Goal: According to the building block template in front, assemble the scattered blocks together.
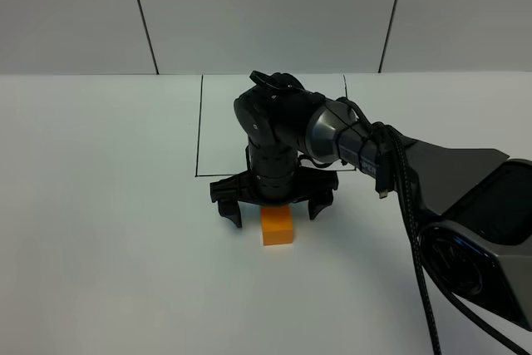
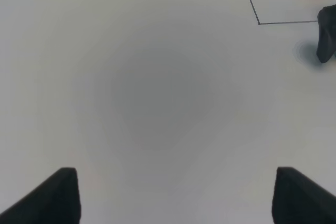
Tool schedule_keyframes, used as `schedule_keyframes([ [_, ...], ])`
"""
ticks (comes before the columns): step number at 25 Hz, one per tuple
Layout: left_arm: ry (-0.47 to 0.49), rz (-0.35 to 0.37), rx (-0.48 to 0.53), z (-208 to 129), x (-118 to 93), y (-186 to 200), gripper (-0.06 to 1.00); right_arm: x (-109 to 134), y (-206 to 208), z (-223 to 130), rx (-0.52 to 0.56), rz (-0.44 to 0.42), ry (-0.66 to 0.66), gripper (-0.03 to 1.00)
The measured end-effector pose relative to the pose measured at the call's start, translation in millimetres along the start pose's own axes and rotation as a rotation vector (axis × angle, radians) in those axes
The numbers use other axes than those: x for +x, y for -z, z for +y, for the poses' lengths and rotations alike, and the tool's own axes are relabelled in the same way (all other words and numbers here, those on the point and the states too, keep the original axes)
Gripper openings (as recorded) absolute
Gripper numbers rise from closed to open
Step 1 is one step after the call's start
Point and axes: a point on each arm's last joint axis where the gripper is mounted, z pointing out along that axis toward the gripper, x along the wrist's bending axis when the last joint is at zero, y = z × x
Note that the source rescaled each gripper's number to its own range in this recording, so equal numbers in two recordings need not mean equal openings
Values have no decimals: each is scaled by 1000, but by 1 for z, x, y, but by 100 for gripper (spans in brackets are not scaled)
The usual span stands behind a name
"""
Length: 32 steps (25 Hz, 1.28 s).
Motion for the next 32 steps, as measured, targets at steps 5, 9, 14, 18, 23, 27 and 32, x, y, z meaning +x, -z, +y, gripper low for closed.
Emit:
schedule_keyframes([
  [5,0,0,0,0,0,0,67,-1,11,-1,3,-3,3,100],
  [9,1,0,0,0,0,0,67,-1,23,2,-4,2,17,100],
  [14,1,0,0,0,0,0,67,4,42,9,-54,36,48,100],
  [18,1,0,0,0,0,0,67,4,53,14,-86,49,61,100],
  [23,1,0,0,0,0,0,67,-5,54,20,-90,43,91,100],
  [27,1,0,0,0,0,0,67,-26,64,33,-111,46,93,100],
  [32,1,0,0,0,0,0,67,-57,89,49,-178,19,90,100],
])
